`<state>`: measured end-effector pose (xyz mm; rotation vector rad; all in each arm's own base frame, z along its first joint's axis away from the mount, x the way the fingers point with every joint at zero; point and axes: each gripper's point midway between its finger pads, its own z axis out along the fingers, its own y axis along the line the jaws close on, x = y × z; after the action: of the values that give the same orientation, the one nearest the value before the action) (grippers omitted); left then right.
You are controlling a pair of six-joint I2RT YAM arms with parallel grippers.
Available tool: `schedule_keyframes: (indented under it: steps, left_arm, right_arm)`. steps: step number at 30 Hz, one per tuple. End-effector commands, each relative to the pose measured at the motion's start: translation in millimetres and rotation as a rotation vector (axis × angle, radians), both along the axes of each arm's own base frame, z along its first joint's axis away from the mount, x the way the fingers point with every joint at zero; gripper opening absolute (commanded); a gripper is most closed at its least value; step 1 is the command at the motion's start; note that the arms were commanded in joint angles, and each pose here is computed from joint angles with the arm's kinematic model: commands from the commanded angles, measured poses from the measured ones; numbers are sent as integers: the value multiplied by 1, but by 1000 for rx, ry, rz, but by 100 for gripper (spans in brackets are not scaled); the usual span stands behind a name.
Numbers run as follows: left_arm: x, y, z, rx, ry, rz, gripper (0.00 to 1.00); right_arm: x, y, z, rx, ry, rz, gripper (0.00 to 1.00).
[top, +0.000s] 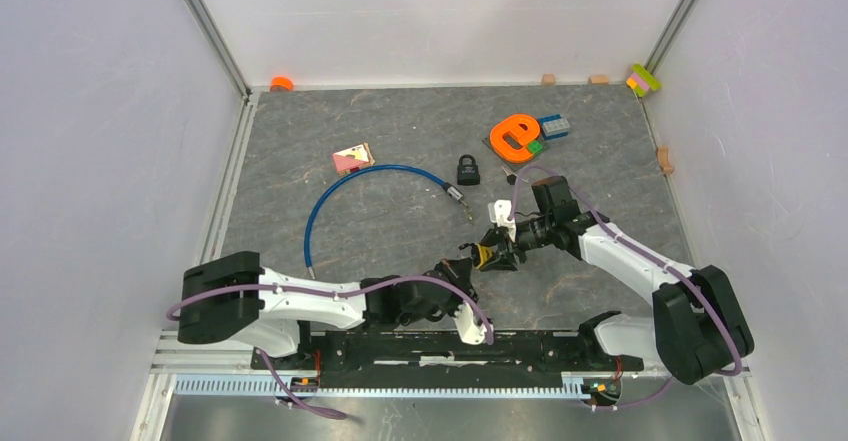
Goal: Unlock with the key
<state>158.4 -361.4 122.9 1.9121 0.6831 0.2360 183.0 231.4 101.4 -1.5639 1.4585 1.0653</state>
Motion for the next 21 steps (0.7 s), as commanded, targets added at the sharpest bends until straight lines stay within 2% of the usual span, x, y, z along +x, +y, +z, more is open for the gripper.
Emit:
schedule_keyframes:
  steps: [1, 8, 17, 21]
  left_arm:
    - [-9, -11, -12, -9, 71, -45, 2]
    - [4, 1, 9, -82, 92, 2, 12]
    - [16, 21, 31, -195, 203, 48, 42]
    - [20, 29, 38, -239, 225, 67, 51]
  right_arm:
    - [-9, 22, 49, 185, -107, 128, 0]
    - [-4, 20, 48, 161, -141, 110, 0]
    - [1, 18, 46, 152, -143, 101, 0]
    - [4, 15, 45, 149, -139, 89, 0]
